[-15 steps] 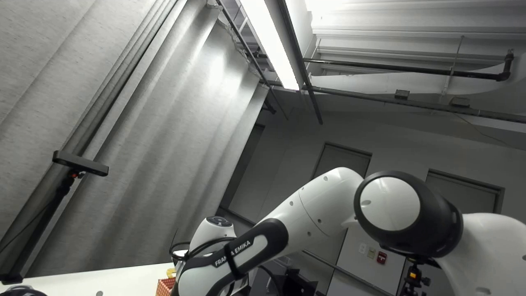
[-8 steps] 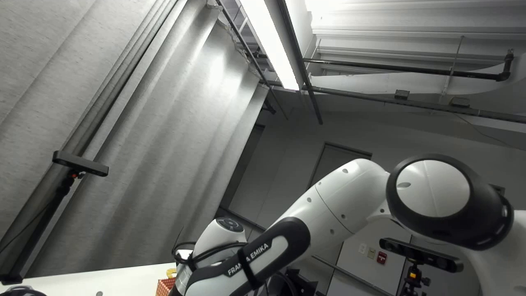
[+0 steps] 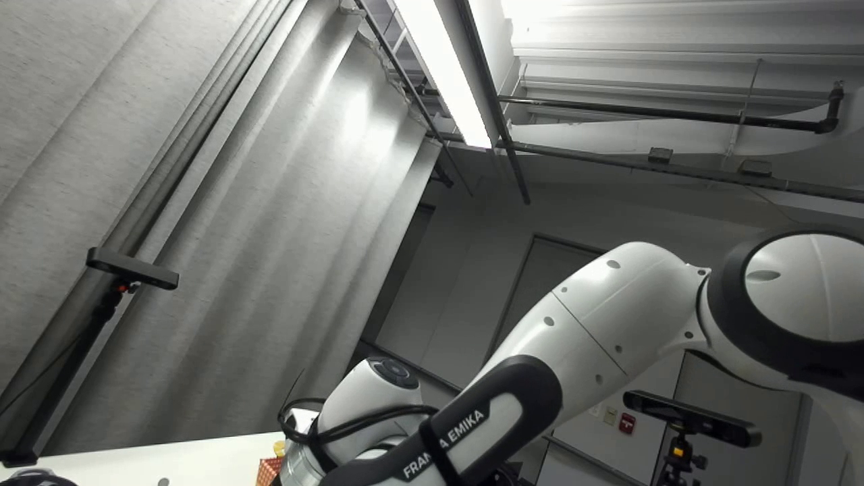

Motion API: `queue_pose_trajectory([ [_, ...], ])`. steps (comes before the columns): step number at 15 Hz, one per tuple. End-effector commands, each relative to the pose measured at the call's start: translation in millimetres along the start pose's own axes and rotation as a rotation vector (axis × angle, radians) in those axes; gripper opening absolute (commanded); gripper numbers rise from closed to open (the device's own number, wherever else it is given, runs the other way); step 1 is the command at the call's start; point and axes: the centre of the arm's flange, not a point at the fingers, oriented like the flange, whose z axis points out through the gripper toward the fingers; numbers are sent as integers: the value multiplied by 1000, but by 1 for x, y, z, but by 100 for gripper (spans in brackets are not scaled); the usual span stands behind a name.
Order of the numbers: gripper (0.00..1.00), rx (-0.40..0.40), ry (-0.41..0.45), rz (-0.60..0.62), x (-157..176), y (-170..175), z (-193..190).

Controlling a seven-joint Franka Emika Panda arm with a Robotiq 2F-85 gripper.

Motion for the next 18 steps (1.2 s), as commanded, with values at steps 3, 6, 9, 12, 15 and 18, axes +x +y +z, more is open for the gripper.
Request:
queue_pose_trajectory([
  [3,100,-23,28,-5,-15,-46,-36],
  [6,100,-23,27,-27,-17,-61,-44],
  [9,100,-6,18,-35,-7,-53,-31],
  [12,100,-7,20,-34,-8,-52,-33],
  [15,100,-8,19,-33,-8,-52,-33],
  [18,100,-8,19,-33,-8,-52,-33],
])
